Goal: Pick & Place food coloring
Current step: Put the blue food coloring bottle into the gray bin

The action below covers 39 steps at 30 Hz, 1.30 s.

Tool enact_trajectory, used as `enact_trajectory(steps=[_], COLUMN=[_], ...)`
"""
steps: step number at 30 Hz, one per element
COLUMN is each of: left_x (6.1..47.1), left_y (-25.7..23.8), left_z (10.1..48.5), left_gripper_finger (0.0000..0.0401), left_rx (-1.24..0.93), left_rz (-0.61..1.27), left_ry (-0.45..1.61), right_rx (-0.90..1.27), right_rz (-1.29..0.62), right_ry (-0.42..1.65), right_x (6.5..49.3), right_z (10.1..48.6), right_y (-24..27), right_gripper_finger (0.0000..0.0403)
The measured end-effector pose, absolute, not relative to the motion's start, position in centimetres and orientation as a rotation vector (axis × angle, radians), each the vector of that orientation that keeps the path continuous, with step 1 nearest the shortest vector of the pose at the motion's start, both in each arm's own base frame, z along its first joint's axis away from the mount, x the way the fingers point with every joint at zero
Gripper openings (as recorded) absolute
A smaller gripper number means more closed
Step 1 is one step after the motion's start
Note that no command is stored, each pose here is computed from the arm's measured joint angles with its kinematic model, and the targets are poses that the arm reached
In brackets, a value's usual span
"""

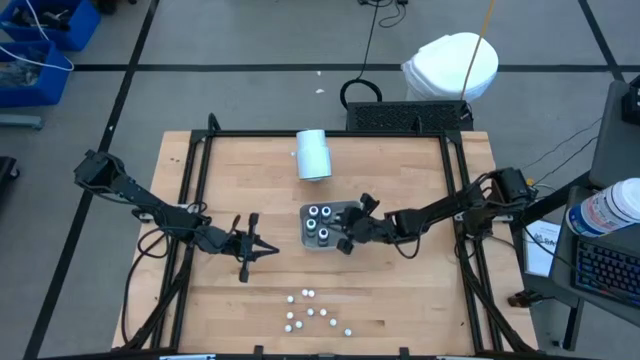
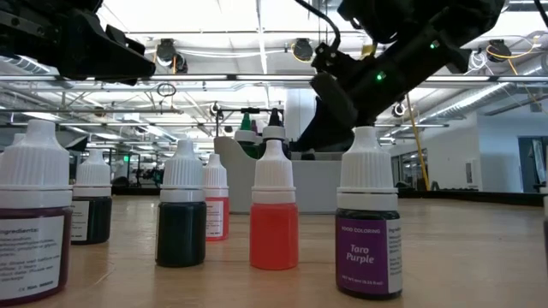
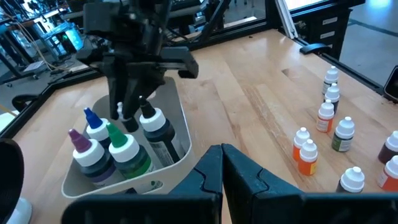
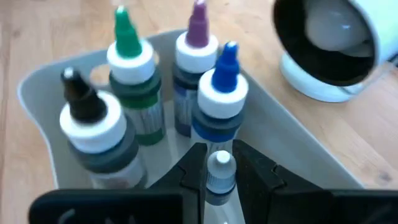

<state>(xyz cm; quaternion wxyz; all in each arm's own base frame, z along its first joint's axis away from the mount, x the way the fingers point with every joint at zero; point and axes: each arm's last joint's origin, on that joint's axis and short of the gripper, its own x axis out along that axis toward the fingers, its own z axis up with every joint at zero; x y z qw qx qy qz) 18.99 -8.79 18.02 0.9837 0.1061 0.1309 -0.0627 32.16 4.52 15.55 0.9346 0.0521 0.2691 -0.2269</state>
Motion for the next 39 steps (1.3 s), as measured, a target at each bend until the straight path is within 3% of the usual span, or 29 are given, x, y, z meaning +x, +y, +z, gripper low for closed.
enact_trajectory(steps=[17,39], left_x=[19.1,19.1], left_y=[-8.8,-8.8], left_z=[18.3,18.3], left_gripper_finger=[0.001,0.001], left_rx=[0.201,0.205], left_rz=[-0.127,-0.129], left_ry=[0.238,0.238], right_rx=[0.159,0.133], right_rz=[-0.544,-0.556], right_ry=[0.481,0.543], right_x=[32.0,31.5], right_z=[15.2,12.6], right_y=[6.3,6.3], right_gripper_finger=[0.0052,0.0052])
